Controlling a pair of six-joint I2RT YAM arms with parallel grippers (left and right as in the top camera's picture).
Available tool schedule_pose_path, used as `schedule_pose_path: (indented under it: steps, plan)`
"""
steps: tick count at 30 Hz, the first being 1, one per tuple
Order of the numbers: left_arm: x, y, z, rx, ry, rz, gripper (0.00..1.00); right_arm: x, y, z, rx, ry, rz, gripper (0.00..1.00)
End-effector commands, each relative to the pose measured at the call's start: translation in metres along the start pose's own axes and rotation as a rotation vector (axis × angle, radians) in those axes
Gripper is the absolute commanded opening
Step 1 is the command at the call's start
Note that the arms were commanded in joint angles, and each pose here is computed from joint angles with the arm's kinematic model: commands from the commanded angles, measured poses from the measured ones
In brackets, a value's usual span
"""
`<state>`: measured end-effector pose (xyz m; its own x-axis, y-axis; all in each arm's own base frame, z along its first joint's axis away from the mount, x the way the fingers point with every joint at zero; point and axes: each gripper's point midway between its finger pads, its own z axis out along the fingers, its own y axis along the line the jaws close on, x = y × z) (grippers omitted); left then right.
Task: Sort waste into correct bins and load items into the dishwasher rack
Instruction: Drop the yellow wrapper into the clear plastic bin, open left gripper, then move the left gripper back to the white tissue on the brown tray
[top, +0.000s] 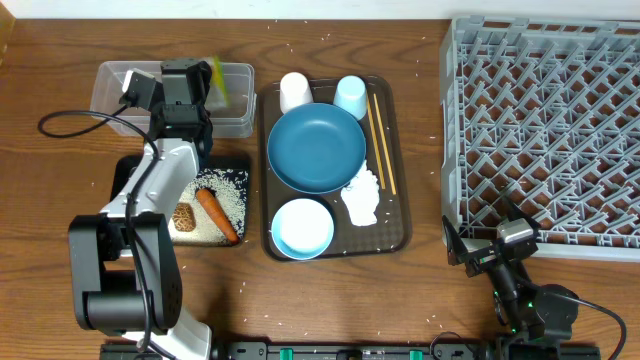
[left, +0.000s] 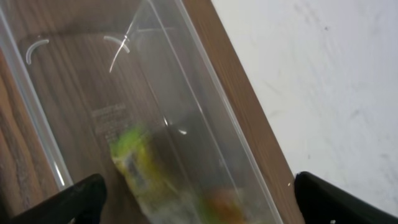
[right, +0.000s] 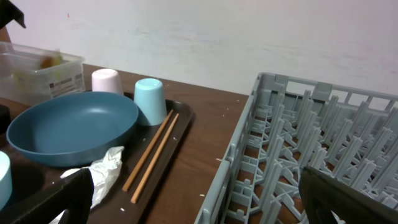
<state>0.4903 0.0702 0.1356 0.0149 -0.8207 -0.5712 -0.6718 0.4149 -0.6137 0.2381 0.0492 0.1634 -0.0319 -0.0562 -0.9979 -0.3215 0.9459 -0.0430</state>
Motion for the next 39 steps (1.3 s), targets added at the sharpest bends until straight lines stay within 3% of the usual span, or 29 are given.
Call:
schedule_pose_path:
  steps: [1, 10, 16, 18, 20, 25, 29, 34, 39]
  plan:
    - [-0.005, -0.001, -0.003, 0.003, -0.013, 0.144, 0.98, 0.002, -0.006, -0.001, 0.026, 0.006, -0.01, 0.99]
    - [-0.015, -0.002, -0.024, -0.007, -0.006, 0.226, 0.98, 0.002, -0.006, -0.001, 0.026, 0.006, -0.01, 0.99]
    - [-0.039, -0.004, -0.074, -0.011, -0.001, 0.229, 0.98, 0.002, -0.006, -0.001, 0.026, 0.006, -0.01, 0.99]
    - [-0.036, 0.0, -0.097, -0.003, 0.069, 0.24, 0.98, 0.002, -0.006, -0.001, 0.026, 0.006, -0.01, 0.99]
    - [-0.021, 0.003, -0.117, 0.025, 0.189, 0.251, 0.98, 0.002, -0.006, -0.001, 0.026, 0.006, -0.01, 0.99]
    - [0.047, 0.012, -0.189, 0.133, 0.652, 0.254, 0.98, 0.002, -0.006, -0.001, 0.026, 0.006, -0.01, 0.99]
    - [0.095, 0.002, -0.231, 0.287, 0.873, 0.409, 0.98, 0.002, -0.006, -0.001, 0.026, 0.006, -0.01, 0.99]
    - [0.151, -0.001, -0.278, 0.354, 1.001, 0.57, 0.98, 0.002, -0.006, -0.001, 0.026, 0.006, -0.01, 0.99]
    - [0.182, 0.01, -0.289, 0.202, 0.903, 0.577, 0.98, 0.002, -0.006, -0.001, 0.026, 0.006, -0.01, 0.99]
